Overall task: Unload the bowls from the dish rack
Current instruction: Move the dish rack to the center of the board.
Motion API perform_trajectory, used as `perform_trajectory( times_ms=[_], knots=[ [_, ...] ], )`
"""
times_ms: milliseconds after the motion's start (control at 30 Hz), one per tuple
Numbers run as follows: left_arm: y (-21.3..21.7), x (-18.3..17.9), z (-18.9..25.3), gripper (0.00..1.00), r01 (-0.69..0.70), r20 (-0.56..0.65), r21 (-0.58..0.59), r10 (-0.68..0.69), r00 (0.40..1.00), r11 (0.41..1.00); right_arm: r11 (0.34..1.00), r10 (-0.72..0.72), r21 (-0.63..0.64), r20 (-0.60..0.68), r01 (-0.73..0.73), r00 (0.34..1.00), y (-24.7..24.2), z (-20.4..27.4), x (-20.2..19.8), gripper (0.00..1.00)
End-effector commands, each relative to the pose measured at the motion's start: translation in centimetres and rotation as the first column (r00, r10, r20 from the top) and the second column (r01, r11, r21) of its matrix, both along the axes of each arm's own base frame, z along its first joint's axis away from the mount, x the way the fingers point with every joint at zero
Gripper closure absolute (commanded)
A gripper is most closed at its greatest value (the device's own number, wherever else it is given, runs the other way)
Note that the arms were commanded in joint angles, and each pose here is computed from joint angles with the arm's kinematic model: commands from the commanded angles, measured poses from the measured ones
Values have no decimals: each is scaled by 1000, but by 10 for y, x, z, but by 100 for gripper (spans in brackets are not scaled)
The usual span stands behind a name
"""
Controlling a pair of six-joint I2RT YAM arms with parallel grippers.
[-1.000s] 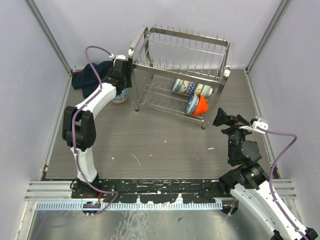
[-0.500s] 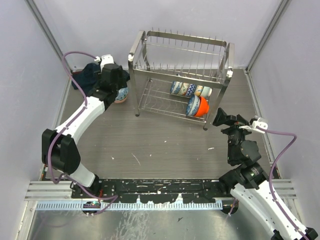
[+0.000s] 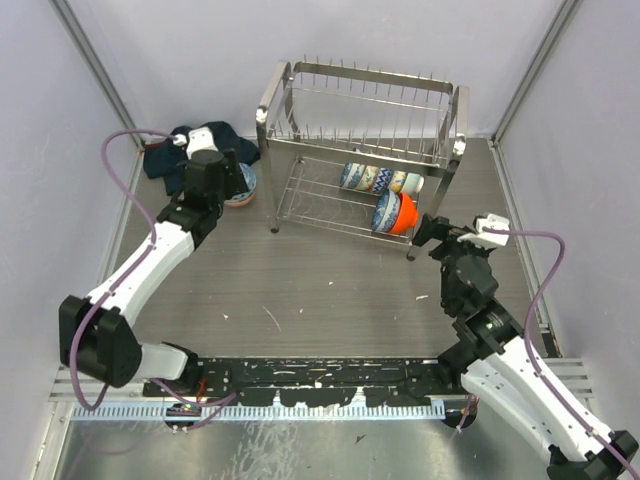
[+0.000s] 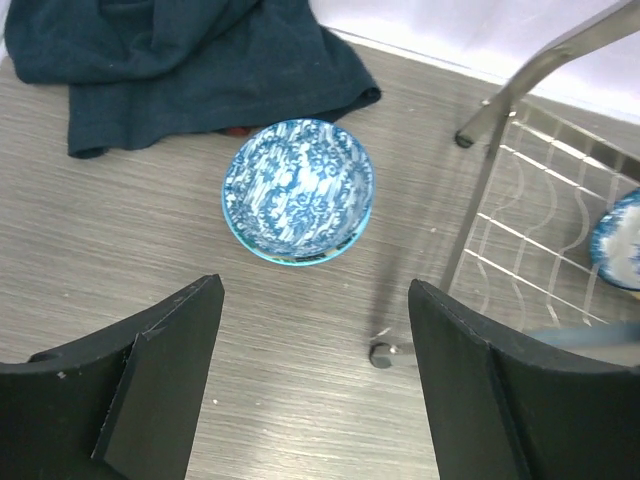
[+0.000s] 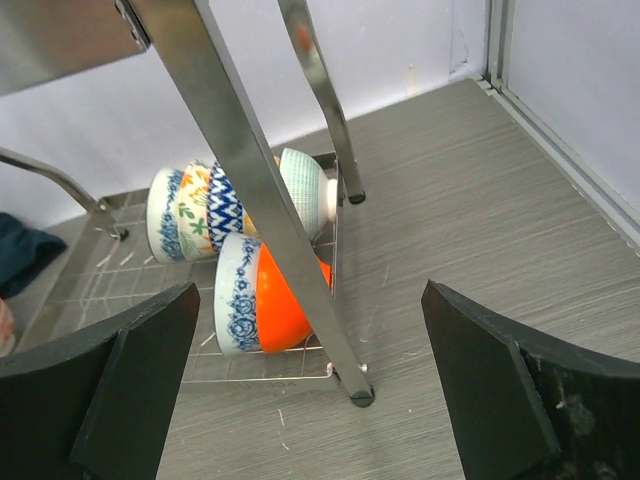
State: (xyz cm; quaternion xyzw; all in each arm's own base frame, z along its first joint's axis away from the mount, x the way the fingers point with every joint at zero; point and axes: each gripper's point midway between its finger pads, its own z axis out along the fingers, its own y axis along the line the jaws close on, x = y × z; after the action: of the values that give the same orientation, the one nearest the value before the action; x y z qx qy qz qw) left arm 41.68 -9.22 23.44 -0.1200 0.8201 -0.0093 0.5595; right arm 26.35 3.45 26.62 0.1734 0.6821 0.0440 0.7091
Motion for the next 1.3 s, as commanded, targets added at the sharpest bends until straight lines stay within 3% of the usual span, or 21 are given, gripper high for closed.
perform_trajectory(
  times_ms=[0,167,433,1267],
  knots=[
    [-11,-13,20,17,65,83,-97,-57,995,993,999,-26,-19,-5,25,1000,2,16,9,0],
    [-35,-23,25,16,212,153,-158,-189,970,964,997,-51,-59,-40,48,998,4,8,21,0],
    [-75,-7,-2,15,390,143,-169,-369,918,905,990,-102,-106,-81,94,991,-4,-5,36,0],
    [-107,31,-14,16,481,144,-169,-461,876,860,993,-108,-68,-158,98,982,-36,-31,79,0]
  ],
)
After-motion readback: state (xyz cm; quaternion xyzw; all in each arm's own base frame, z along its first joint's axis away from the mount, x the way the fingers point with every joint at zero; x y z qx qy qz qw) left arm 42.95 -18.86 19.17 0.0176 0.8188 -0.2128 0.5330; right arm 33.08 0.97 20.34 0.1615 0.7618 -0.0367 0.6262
